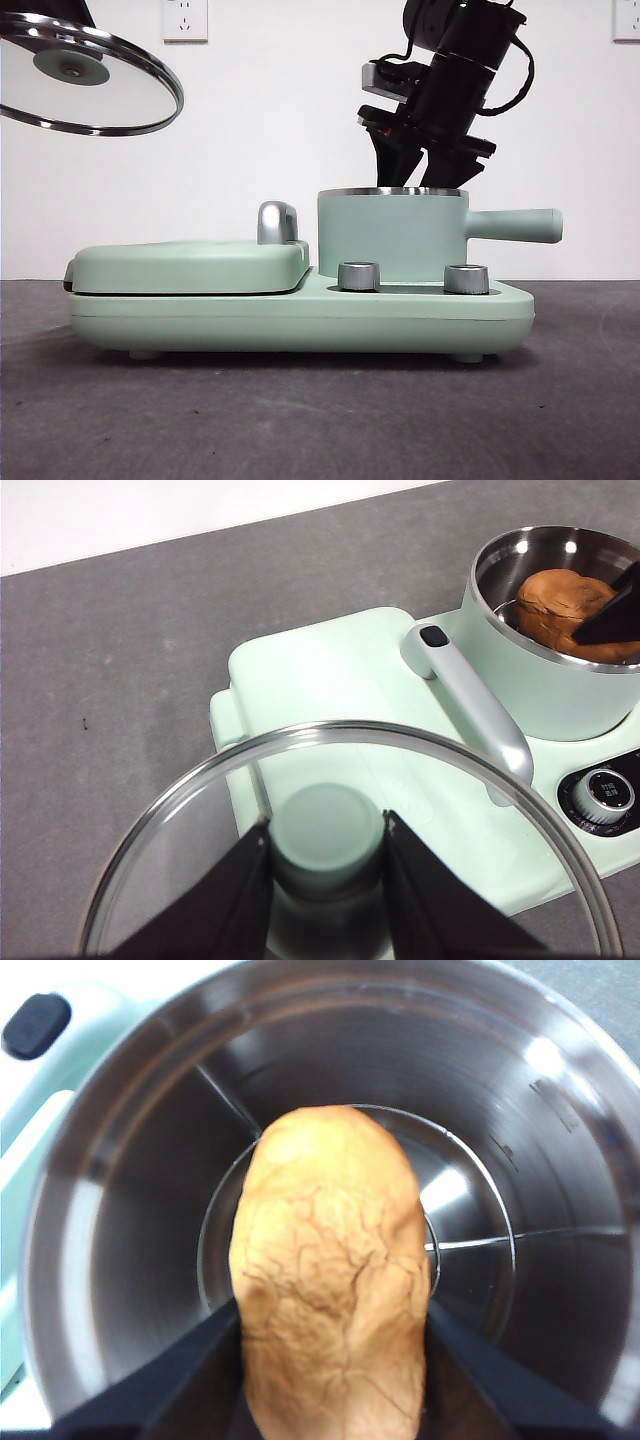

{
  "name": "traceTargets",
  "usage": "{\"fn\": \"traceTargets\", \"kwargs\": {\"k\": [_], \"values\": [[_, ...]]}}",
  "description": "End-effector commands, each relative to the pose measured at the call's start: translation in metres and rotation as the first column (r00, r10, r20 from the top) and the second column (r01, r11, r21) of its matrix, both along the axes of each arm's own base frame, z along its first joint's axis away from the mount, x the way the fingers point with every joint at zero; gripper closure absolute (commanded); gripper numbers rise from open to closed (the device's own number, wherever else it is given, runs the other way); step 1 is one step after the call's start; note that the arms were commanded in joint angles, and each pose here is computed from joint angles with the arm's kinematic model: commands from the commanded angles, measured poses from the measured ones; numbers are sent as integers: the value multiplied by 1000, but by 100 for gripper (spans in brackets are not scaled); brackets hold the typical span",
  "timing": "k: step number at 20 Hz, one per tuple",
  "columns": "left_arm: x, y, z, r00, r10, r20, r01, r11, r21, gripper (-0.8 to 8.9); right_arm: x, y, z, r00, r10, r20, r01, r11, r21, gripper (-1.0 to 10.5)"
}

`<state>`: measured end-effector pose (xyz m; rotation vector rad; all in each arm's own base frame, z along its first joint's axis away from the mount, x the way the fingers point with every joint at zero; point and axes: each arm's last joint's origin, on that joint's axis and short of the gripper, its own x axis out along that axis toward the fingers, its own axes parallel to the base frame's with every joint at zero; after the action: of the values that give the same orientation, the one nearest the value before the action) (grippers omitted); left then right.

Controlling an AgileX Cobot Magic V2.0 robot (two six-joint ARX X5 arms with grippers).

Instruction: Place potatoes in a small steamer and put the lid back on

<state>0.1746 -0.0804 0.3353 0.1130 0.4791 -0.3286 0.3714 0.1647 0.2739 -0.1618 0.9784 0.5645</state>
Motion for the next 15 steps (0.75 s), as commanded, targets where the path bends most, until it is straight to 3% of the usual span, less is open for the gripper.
{"fn": "traceTargets", "kwargs": {"k": [1, 4, 7, 11, 13, 15], "values": [[0, -1, 8, 999, 5, 41, -4, 999, -32, 804, 6, 4, -1, 1000, 13, 15, -13, 1000, -2, 646], [0, -1, 8, 999, 5, 41, -4, 999, -32, 804, 4, 3, 4, 1000, 16, 20, -16, 1000, 2, 645], [0, -1, 8, 999, 5, 41, -4, 999, -32, 804, -15, -4, 35, 999, 10, 48, -11, 999, 32, 645], [0, -1, 8, 999, 8, 39, -6, 999, -37, 804, -63, -14, 93, 974, 10, 228, -30, 996, 83, 653], [0, -1, 8, 999, 7, 37, -6, 999, -37, 804, -94, -26, 97, 944, -44, 327, 6, 993, 116, 680], [0, -1, 8, 999, 7, 34, -6, 999, -35, 804, -122, -40, 84, 932, -97, 349, 42, 986, 163, 680]]}}
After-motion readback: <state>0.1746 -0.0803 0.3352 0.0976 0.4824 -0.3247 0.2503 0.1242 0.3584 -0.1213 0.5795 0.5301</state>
